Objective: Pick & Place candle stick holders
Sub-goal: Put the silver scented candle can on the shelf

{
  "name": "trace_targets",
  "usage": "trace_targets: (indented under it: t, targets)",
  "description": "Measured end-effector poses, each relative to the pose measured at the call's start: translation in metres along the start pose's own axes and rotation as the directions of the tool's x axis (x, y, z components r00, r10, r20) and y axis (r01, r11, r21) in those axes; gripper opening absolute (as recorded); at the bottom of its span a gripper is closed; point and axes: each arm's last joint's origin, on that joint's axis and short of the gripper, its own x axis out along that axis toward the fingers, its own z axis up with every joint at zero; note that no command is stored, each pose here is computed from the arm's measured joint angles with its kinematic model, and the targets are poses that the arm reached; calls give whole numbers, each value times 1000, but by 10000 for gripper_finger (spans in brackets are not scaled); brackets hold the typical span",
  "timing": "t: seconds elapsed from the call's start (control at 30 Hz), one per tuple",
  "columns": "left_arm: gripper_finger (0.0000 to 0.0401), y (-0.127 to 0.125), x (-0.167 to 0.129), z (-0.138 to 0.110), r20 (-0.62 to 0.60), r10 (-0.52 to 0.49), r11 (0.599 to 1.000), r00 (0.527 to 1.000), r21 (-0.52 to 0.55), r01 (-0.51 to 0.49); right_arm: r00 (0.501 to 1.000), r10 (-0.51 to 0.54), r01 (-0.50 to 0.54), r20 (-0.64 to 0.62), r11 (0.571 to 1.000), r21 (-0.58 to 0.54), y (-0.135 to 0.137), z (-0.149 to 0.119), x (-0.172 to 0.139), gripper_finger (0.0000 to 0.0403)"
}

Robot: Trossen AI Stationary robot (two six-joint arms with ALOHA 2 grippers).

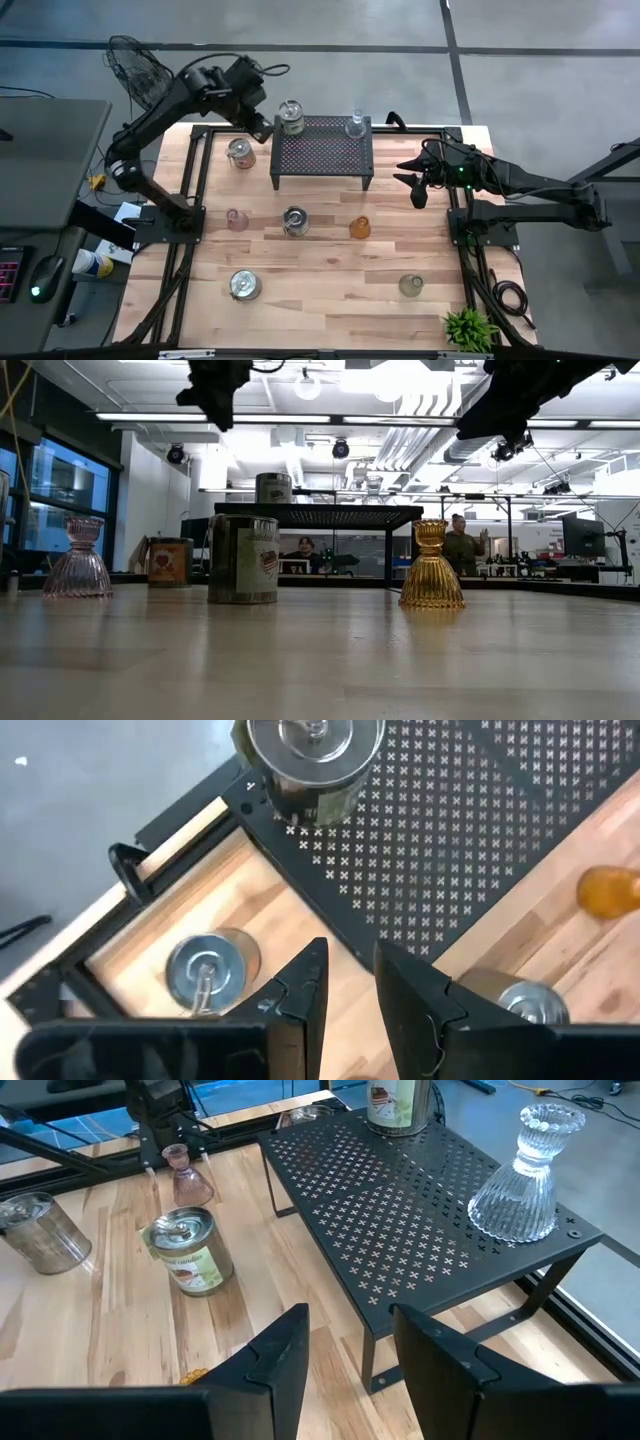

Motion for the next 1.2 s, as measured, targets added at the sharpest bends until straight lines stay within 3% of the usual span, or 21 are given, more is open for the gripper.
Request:
trace_targets:
  t: [0.27, 0.53, 0.9, 1.2]
  targets:
    - [80, 10, 27, -40, -33, 97, 987, 995, -128, -100, 1000, 0, 0, 0, 1000, 0, 0, 0, 0, 139]
    - [80, 25, 63, -58, -138, 243, 933, 960, -237, -271, 1000, -2, 2, 1, 1000, 0, 0, 0, 0, 139]
    - [80, 84, 93, -65, -245, 261, 828, 934, -441, -347, 1000, -3, 3, 1, 1000, 23, 0, 0, 0, 139]
    - [80, 107, 123, -63, -315, 239, 817, 919, -446, -365, 1000, -4, 4, 1, 1000, 23, 0, 0, 0, 139]
